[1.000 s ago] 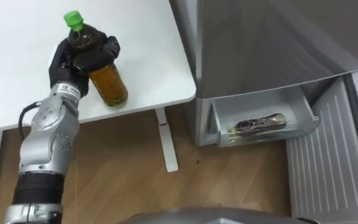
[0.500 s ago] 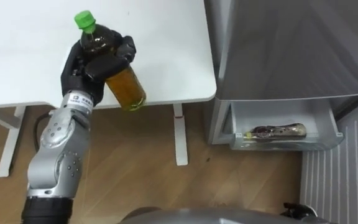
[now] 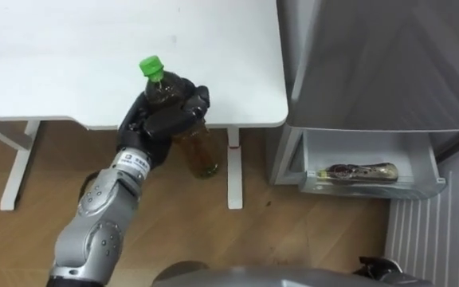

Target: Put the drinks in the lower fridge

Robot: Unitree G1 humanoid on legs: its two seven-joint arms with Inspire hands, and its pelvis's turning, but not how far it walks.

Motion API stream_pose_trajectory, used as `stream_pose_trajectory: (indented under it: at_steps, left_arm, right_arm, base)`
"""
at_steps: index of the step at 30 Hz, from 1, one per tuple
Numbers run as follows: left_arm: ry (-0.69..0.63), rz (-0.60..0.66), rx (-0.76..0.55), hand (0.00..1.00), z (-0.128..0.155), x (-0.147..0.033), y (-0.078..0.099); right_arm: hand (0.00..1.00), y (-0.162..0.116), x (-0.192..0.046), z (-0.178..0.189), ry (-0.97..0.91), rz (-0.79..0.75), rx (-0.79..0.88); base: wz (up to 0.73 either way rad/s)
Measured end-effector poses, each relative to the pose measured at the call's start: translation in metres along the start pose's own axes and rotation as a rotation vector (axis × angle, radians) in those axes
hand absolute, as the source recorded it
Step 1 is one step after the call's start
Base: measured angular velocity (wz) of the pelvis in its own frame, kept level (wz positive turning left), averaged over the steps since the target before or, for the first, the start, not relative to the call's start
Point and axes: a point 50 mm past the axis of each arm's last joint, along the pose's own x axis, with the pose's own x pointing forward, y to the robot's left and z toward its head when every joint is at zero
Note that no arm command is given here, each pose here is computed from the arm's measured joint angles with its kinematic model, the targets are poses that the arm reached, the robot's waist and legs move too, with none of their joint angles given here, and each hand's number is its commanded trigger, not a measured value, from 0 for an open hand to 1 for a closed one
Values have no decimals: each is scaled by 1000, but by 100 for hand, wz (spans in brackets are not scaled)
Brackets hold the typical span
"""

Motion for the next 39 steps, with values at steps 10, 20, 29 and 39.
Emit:
stream_pose_trajectory:
  at_steps: [10,20,29,39]
  left_arm:
    - [105,-9,5,100,-24,-1,4]
    - [156,-2,6,100,-38,-3,10]
    - [265,23,5,100,-67,-6,16]
    - [185,-64,143,100,-50,7,5]
  right_arm:
    - [0,22,-3,41,-178,79,-51]
    - [0,28,-11,74,-330,61,-311]
    - [0,48,-27,103,-479,146,-467]
    - [0,63,-59,134,-683,278,-552]
  base:
    - [1]
    - [0]
    - [1]
    - [0]
